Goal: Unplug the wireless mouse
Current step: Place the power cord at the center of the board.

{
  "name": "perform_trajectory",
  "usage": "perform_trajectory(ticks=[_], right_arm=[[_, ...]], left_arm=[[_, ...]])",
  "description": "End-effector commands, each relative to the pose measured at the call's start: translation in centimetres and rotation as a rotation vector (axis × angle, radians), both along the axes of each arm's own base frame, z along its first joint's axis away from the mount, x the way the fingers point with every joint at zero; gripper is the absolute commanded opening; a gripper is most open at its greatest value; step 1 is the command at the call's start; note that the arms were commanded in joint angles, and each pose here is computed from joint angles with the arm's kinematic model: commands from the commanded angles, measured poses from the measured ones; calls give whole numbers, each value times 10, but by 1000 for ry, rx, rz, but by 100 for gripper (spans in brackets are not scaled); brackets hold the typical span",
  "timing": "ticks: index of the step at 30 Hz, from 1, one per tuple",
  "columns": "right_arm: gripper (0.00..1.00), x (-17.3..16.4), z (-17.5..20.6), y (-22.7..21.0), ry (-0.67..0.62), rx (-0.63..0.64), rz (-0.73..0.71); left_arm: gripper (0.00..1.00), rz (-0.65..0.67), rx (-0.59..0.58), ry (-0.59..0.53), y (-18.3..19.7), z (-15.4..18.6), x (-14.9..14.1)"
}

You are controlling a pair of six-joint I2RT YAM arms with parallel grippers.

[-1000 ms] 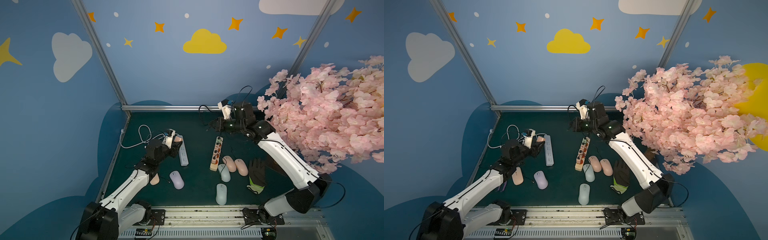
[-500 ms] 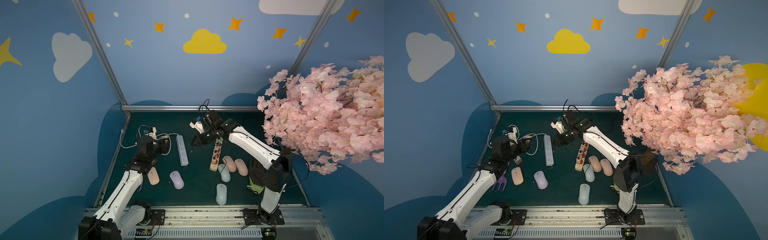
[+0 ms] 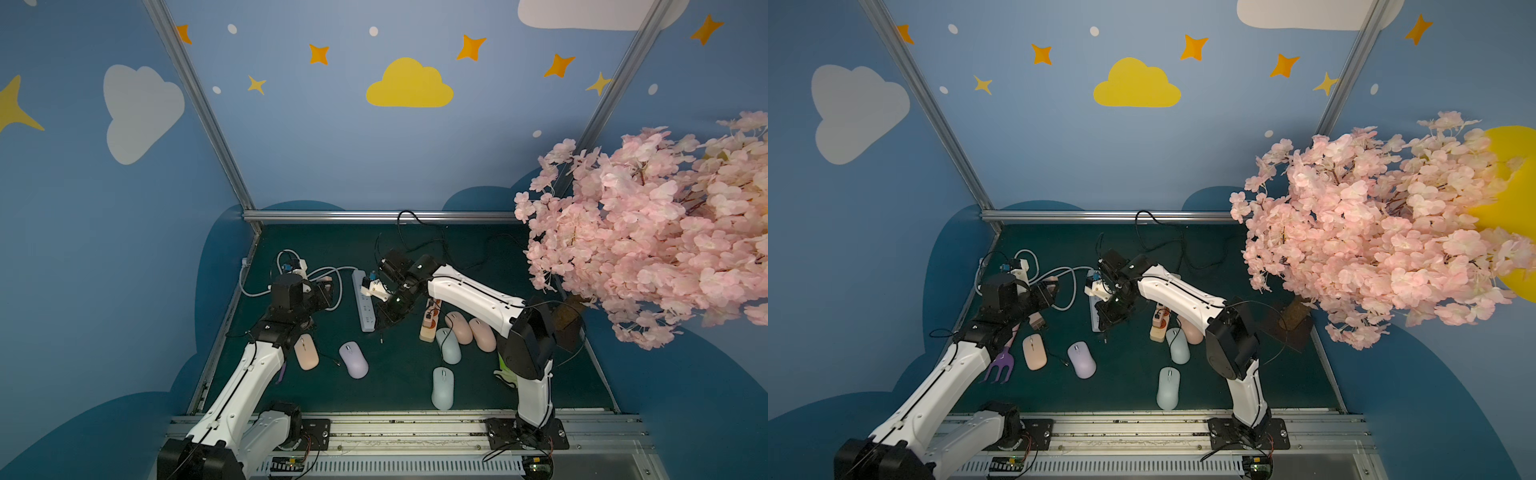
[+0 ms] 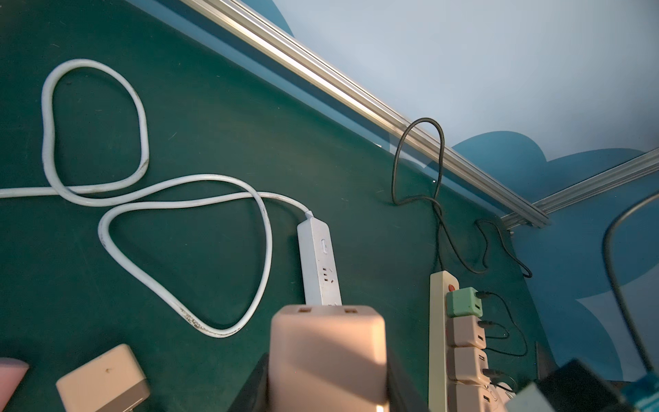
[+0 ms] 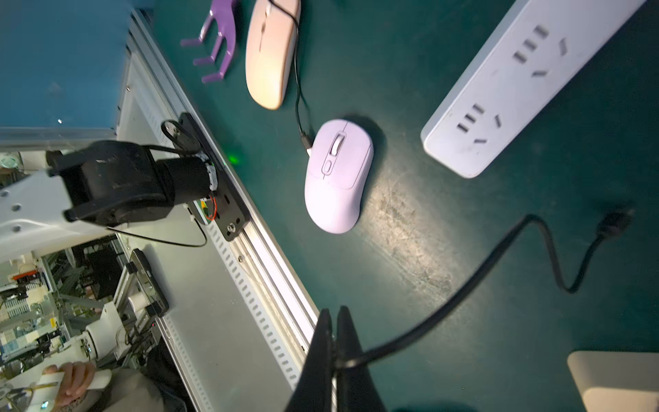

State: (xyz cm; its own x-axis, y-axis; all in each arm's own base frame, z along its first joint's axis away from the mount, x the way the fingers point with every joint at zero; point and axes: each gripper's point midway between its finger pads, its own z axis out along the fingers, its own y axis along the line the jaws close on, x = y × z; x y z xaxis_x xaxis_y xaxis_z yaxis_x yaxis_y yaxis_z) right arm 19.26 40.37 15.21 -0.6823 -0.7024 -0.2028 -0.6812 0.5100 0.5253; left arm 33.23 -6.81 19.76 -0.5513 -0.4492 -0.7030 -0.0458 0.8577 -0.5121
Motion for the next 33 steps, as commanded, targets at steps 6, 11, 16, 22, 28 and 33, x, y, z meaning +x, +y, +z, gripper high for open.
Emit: perform_trajectory(ticks=[6,11,16,22,28,33], right_arm=[[0,11,60,36,-120,150,51],[0,23,107,76,-135,312,94],[0,26,111,106,-64,425,102],[0,24,27,105,57,282,75],[0,10,-13,87,126,198,52],[0,-2,-30,66,141,147,48]], left_arm=[[4,192,34,5,43,8,-15],[4,294,55,-10,68,16,-34],[4,306,59,-16,73,18,-40],[4,286,44,-6,68,15,-37],[4,270,35,12,65,9,-35],[4,247,25,9,61,8,-33]])
